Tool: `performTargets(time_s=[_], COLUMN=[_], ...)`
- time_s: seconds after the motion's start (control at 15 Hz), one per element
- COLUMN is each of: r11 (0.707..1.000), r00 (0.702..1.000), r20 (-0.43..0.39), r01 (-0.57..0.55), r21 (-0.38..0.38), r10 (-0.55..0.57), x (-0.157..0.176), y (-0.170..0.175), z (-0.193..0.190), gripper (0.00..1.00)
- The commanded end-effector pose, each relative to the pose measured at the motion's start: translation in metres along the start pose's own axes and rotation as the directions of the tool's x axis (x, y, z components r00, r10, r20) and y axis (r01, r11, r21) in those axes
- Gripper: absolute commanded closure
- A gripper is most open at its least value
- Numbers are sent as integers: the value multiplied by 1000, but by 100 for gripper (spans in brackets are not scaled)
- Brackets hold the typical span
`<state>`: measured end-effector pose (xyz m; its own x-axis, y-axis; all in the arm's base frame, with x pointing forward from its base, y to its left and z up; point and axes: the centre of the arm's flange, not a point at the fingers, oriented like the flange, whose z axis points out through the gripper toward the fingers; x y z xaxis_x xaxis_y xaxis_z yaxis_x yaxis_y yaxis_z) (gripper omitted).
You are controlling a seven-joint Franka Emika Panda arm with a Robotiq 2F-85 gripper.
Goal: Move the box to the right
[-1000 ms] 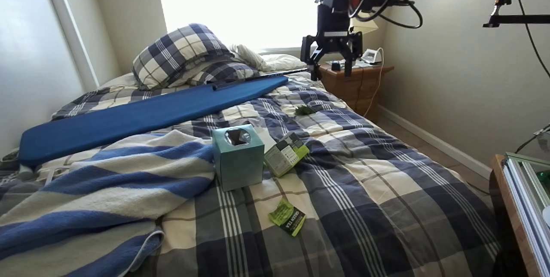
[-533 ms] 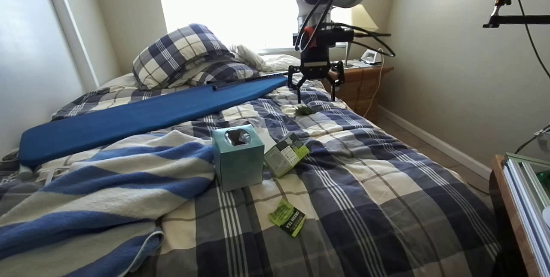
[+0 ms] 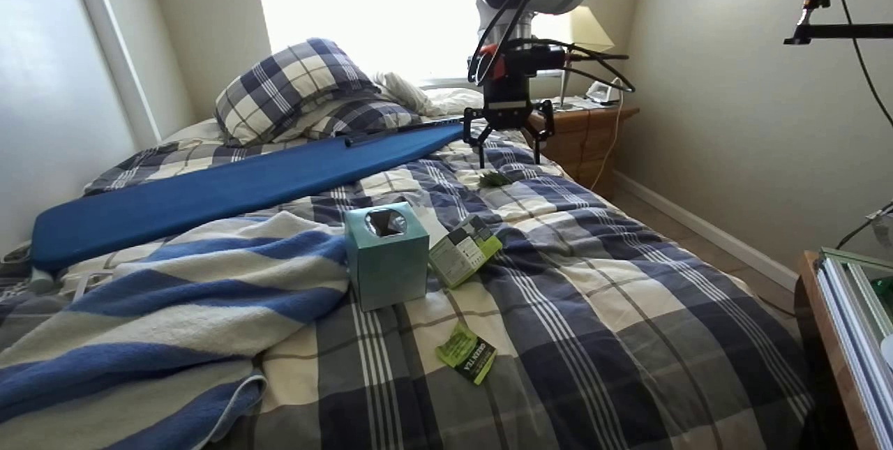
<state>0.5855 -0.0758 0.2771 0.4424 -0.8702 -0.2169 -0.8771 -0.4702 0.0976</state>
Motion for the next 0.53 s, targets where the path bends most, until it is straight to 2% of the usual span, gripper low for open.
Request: performTargets(time_s=[0.0,0.13,0.2,0.27,0.47], r11=[987,978,976,976,970], r00=[990,982,980,981,976], r20=[-4,-7,-35,-18,-43], r01=[-143,-186,-196,-194,-217], r21=[-73,-89,-96,-98,-109], r10=[143,187,194,193,213], x=[17,25,27,29,44], y=[-16,-26,-34,-40,-62], z=[13,23,29,33,58], gripper=[0,0,0,0,0])
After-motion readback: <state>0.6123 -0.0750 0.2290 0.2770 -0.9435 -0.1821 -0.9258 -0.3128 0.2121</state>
